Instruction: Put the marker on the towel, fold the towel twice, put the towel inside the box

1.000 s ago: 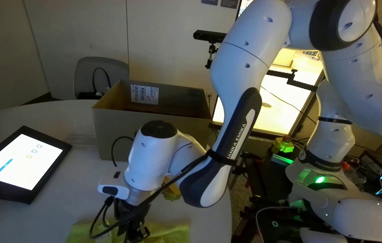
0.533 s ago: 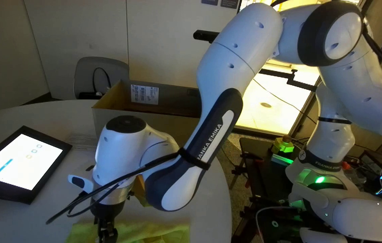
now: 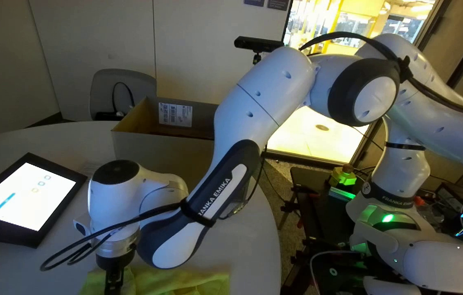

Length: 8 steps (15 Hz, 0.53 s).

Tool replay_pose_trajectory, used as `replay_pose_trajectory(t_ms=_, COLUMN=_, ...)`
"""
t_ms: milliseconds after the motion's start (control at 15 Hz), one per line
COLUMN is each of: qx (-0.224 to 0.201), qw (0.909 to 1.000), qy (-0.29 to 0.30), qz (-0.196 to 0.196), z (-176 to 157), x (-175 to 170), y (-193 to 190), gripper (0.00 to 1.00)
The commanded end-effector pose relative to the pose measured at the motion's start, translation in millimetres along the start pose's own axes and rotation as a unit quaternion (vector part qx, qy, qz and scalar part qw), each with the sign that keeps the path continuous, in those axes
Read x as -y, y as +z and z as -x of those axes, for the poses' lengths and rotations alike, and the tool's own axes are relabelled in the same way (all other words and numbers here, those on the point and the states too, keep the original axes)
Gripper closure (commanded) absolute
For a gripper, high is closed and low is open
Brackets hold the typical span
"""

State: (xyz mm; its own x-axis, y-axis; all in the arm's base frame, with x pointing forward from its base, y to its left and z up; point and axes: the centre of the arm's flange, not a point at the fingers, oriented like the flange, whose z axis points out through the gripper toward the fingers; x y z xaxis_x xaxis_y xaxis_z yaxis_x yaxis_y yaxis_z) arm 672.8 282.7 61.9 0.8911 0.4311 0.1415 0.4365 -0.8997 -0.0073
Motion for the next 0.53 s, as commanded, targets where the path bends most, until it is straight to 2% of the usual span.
replay_pose_trajectory(t_ms=0, qx=0.012, qw=0.9994, qy=0.034, qz=0.0, z=-32.7, x=-12.8, y=22.6, gripper=0.0)
replay_pose_trajectory(t_ms=333, qx=0.044, qw=0.9978, qy=0.043, qz=-0.026, z=-24.7, x=-28.8, y=24.3, gripper=0.0)
replay_pose_trajectory(t_ms=400, qx=0.049, qw=0.9974, qy=0.044, qz=-0.029, z=-22.9, x=-31.8, y=22.5, gripper=0.25)
replay_pose_trajectory(t_ms=467, qx=0.055, qw=0.9968, qy=0.043, qz=-0.039, z=-21.1, x=-35.5, y=18.6, gripper=0.27)
